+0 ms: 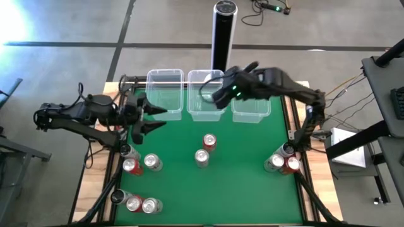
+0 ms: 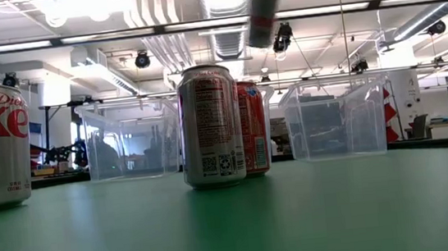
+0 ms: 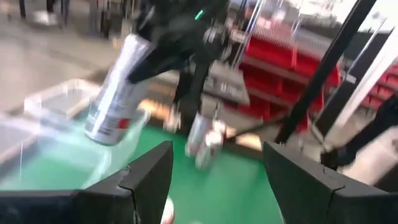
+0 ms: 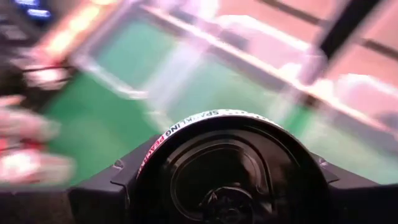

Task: Sort soda cans
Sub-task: Put the top middle white/black soda can into the right transparent bin

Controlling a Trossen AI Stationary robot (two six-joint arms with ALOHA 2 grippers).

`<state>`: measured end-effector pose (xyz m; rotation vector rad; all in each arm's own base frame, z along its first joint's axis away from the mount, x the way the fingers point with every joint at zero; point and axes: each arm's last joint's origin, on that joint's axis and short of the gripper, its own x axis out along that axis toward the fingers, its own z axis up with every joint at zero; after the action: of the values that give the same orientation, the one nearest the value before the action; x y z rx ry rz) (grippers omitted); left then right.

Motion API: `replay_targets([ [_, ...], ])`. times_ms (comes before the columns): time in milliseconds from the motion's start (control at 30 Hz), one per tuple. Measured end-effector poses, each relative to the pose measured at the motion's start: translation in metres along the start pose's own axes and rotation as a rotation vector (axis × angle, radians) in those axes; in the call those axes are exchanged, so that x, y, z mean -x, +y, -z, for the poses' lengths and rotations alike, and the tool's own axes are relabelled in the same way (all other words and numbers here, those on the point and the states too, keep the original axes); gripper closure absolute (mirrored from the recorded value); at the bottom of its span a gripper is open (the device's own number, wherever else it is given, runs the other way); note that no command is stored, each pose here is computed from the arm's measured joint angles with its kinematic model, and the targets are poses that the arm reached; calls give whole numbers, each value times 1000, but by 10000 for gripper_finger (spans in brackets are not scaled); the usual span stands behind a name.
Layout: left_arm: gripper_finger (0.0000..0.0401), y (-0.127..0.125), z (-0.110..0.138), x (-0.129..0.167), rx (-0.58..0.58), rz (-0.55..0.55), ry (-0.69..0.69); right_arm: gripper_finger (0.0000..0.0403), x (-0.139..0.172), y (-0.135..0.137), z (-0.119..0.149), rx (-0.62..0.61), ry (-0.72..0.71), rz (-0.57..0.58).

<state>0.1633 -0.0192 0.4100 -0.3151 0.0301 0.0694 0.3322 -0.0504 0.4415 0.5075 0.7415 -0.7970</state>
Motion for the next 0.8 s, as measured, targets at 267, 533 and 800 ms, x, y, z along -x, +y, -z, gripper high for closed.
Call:
replay_targets([
  [267,168,-2,-8,-19,-72,-1,-115,160,-20,-71,-17,1,99,286],
  [533,168,6,-10,-25,-56,-47,-131,158,-65,-114,-3,30,265,300],
  [800,168,15,-12,-26,-87,-157,-151,157,-111,-142,31,31,266,205],
])
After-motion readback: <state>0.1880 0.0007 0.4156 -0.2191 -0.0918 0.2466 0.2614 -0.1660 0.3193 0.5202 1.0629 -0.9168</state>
